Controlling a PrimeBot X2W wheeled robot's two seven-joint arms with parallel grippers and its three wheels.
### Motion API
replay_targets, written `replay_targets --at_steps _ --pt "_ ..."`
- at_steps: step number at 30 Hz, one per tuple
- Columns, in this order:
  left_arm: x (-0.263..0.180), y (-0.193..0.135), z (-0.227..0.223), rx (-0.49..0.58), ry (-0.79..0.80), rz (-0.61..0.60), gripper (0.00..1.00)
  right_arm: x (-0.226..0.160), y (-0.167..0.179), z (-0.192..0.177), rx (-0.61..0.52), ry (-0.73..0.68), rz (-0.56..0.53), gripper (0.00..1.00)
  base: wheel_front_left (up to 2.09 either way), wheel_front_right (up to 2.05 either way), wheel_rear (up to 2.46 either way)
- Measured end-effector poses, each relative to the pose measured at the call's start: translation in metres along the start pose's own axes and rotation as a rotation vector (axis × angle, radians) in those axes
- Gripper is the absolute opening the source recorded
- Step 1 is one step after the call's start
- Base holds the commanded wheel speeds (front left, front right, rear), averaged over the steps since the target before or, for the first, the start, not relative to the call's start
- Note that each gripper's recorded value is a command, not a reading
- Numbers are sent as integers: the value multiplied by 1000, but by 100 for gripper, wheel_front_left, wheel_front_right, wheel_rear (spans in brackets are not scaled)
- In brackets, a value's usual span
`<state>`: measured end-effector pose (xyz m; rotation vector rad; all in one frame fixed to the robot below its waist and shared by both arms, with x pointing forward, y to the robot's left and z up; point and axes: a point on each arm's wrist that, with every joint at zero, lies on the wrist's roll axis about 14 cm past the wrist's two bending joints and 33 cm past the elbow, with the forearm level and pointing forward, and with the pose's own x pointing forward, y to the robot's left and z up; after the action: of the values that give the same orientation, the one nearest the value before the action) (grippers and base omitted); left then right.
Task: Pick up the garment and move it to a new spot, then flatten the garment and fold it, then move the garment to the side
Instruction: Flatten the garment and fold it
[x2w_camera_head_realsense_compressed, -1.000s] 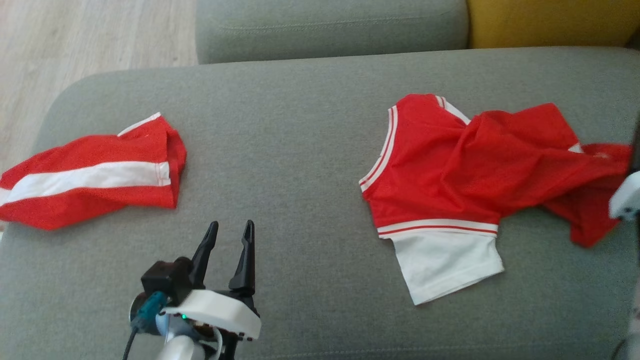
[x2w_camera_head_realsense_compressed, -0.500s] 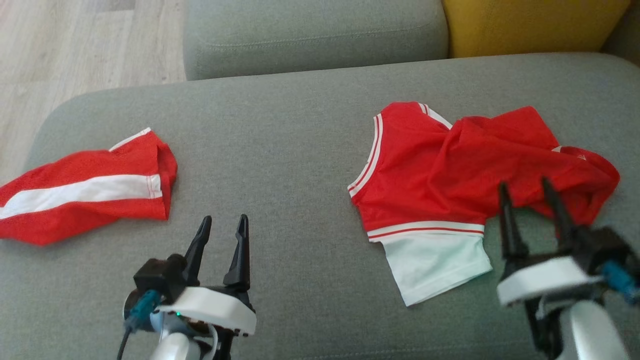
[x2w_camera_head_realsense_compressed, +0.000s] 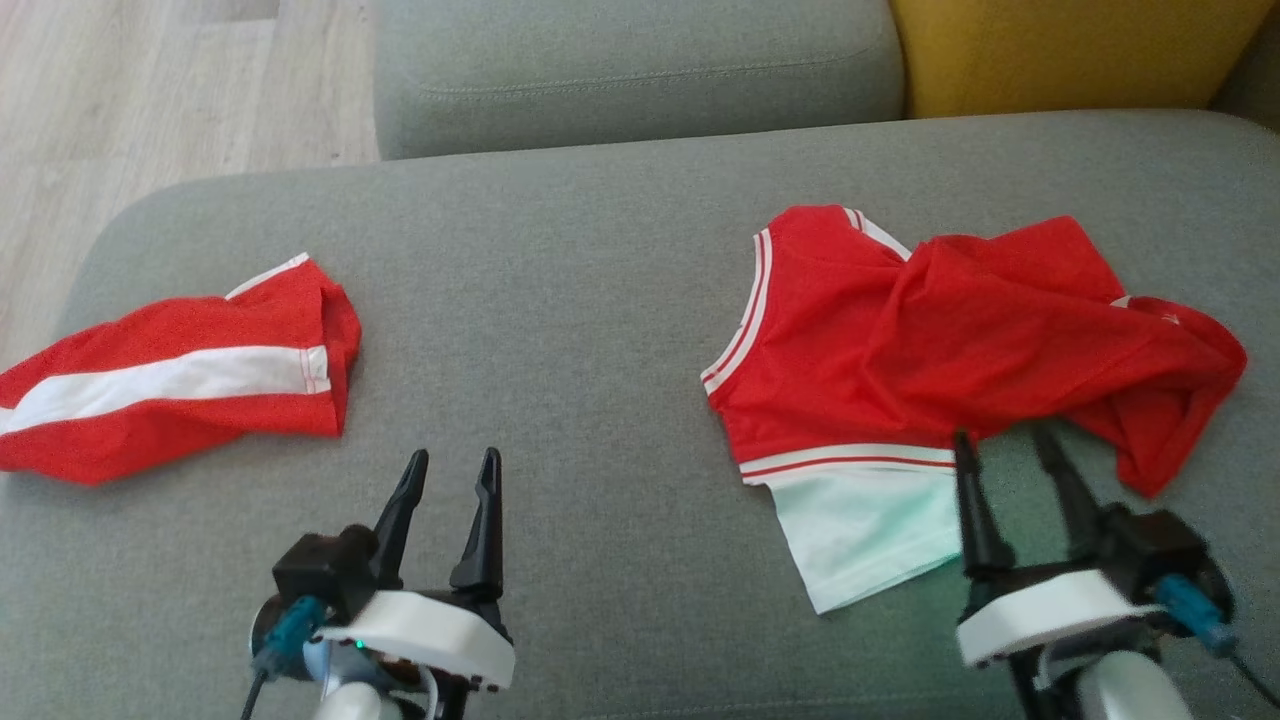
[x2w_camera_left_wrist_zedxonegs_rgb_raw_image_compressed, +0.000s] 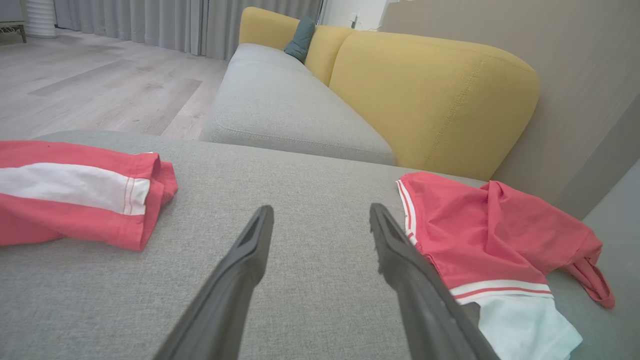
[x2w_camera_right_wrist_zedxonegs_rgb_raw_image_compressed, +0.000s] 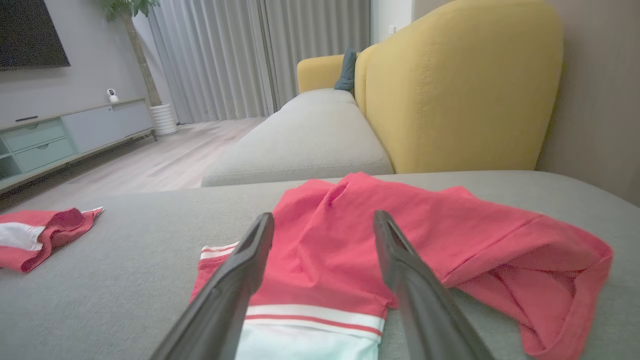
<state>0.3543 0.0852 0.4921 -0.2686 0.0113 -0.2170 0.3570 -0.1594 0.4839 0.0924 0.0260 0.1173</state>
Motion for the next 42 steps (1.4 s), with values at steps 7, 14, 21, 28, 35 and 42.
replay_targets --at_steps 7,14,21,28,35,42 --pt "-2 5 -5 -3 14 16 100 -2 45 -43 0 170 136 100 0 0 0" --pt "-2 10 -11 -7 34 33 100 -20 76 -99 -29 400 247 100 0 0 0" --pt "-3 16 -15 -9 48 52 100 -20 68 -125 -104 505 258 100 0 0 0" --pt "3 20 -16 -8 51 59 100 -17 63 -140 -130 566 259 100 0 0 0" --pt "3 21 -20 -11 63 57 100 -7 61 -140 -137 566 255 0 0 0 0" --pt "6 16 -14 -3 46 40 100 0 89 -116 -145 429 343 0 0 0 0"
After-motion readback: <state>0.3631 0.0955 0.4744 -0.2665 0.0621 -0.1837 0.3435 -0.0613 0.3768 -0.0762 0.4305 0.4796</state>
